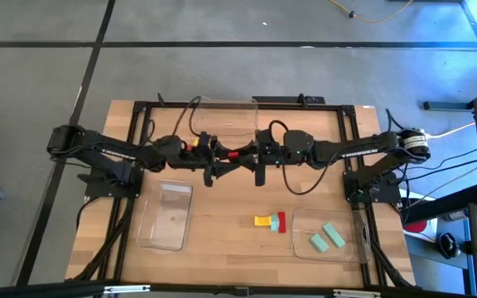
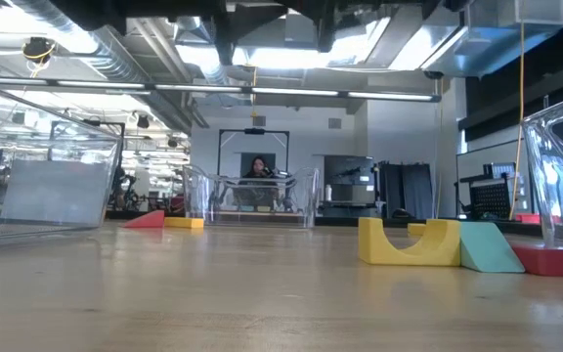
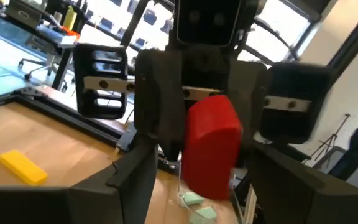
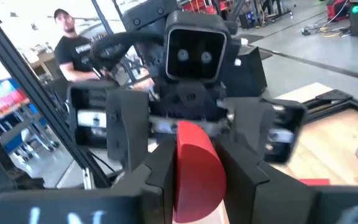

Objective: Sort & place blocks by color
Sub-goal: Put the top right red block on the top transparent bin

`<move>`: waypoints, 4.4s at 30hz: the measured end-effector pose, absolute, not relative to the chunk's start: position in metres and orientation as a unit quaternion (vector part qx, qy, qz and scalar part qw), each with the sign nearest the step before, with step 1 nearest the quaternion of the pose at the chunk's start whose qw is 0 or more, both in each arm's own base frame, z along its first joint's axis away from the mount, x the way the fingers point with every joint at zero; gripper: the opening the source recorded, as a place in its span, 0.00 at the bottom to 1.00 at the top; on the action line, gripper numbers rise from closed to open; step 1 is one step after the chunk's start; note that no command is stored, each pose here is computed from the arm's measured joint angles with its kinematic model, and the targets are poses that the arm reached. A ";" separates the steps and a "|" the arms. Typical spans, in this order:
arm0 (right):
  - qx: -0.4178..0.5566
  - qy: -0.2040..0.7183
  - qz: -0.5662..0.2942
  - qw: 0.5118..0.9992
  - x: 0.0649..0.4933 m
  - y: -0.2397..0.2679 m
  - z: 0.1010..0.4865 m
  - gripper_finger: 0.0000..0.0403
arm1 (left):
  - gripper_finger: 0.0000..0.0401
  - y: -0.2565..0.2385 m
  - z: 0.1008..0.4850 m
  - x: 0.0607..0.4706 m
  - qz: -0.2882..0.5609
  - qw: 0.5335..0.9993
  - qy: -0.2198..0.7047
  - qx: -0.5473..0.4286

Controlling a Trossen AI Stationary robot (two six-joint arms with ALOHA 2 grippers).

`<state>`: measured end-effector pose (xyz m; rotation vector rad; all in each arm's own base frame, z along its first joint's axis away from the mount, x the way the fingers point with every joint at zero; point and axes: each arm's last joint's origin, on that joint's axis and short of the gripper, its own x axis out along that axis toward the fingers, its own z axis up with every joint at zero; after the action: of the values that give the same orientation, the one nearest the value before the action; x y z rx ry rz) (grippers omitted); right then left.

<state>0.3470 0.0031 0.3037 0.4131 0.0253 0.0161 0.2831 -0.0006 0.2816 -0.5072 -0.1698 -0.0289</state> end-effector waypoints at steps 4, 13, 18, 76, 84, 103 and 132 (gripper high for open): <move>0.215 0.002 0.019 0.976 0.351 0.006 0.301 0.22 | 0.58 -0.001 0.284 0.290 -0.022 0.964 -0.083 -0.250; 0.214 0.013 0.032 0.976 0.351 0.009 0.299 0.22 | 0.54 0.001 0.283 0.290 -0.016 0.970 -0.073 -0.231; 0.208 0.024 0.036 0.977 0.348 0.009 0.301 0.21 | 0.47 0.001 0.281 0.290 -0.031 0.972 -0.059 -0.225; 0.213 0.009 0.061 0.975 0.346 0.008 0.307 0.23 | 0.14 0.007 0.292 0.279 -0.033 0.957 -0.058 -0.281; 0.218 0.010 0.046 0.975 0.347 0.007 0.306 0.34 | 0.01 0.007 0.292 0.279 -0.020 0.962 -0.058 -0.266; 0.201 0.009 0.047 0.979 0.346 0.008 0.306 0.28 | 0.00 0.006 0.292 0.279 -0.045 0.963 -0.050 -0.261; 0.168 0.010 0.008 0.986 0.323 -0.034 0.330 0.18 | 0.29 0.028 0.322 0.219 0.036 0.980 -0.013 -0.194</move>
<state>0.3229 -0.0343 0.3299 0.3380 0.0198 0.0161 0.2190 0.0276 0.3222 -0.3910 -0.0269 0.0718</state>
